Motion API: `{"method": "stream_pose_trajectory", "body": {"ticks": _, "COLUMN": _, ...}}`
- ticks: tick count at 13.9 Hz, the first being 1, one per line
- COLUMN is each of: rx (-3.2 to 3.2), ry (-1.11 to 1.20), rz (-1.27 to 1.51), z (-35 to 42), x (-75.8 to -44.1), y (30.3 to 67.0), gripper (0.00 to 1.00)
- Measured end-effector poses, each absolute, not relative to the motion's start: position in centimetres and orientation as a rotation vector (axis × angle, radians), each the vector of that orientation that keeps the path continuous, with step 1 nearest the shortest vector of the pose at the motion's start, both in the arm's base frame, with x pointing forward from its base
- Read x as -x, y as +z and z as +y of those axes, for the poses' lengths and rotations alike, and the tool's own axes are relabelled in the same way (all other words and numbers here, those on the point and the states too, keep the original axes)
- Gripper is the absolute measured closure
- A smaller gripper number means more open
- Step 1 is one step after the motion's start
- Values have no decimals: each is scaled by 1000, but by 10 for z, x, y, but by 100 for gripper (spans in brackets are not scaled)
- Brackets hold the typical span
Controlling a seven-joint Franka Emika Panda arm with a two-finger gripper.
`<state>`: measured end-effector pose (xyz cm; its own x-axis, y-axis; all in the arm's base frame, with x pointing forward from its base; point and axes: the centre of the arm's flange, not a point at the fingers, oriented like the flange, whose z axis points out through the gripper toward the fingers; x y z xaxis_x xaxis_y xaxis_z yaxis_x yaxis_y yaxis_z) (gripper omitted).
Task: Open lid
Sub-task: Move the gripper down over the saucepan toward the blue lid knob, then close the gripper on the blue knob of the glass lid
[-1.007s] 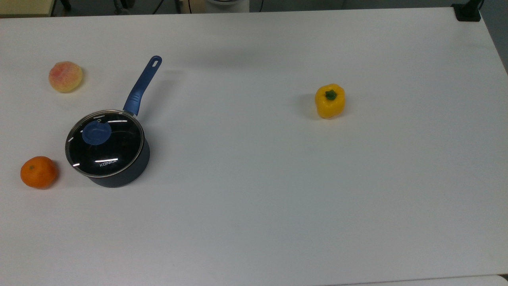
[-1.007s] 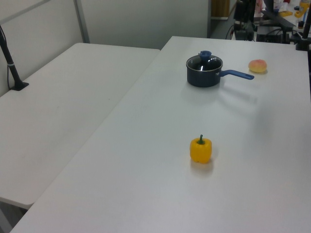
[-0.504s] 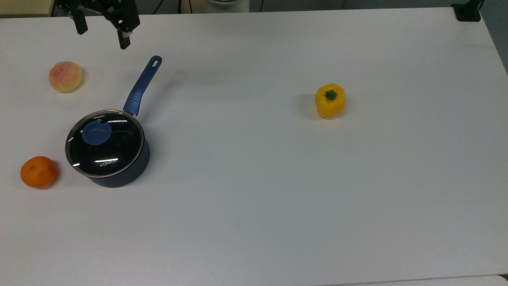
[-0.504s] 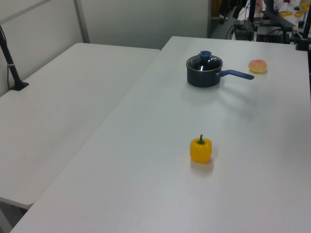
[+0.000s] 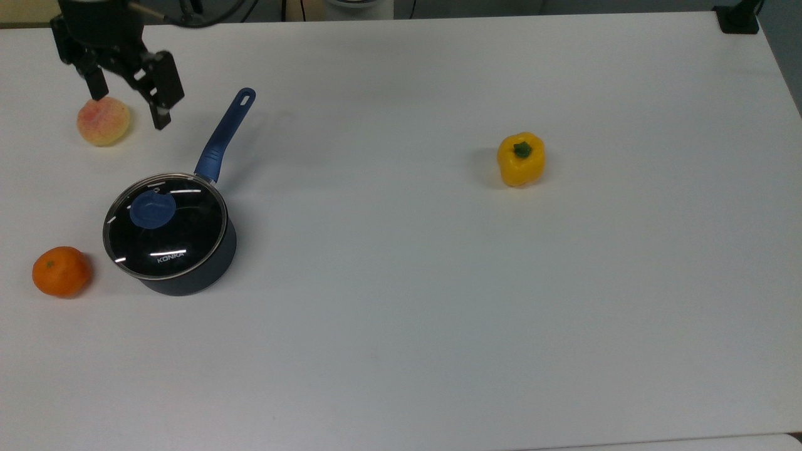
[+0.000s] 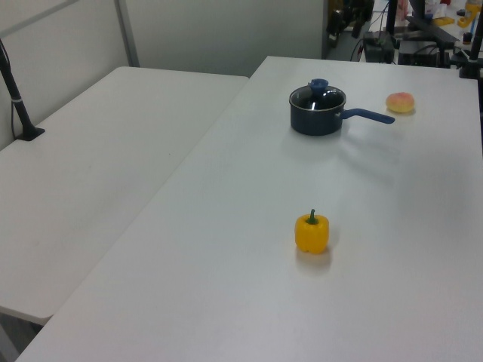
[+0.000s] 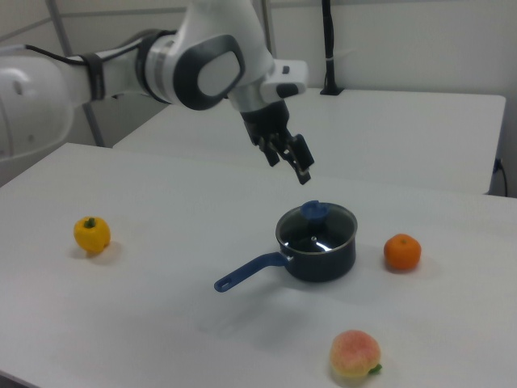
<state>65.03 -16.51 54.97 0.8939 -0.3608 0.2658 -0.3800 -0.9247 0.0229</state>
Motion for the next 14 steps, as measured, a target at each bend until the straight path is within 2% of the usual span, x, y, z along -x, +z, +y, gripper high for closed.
{"method": "stream_pose_trajectory", "body": {"ticks": 4, "rx": -2967, "ry": 382, "rz": -575, "z": -170, "x": -683, "y": 501, "gripper": 0}}
{"method": "stream_pose_trajectory", "body": {"ticks": 7, "rx": -2973, "ry": 326, "rz": -564, "z": -168, "x": -692, "y": 471, "gripper": 0}}
{"method": "stream_pose_trajectory", "body": {"ticks": 14, "rx": -2954, "ry": 429, "rz": -539, "z": -168, "x": -711, "y": 441, "gripper": 0}}
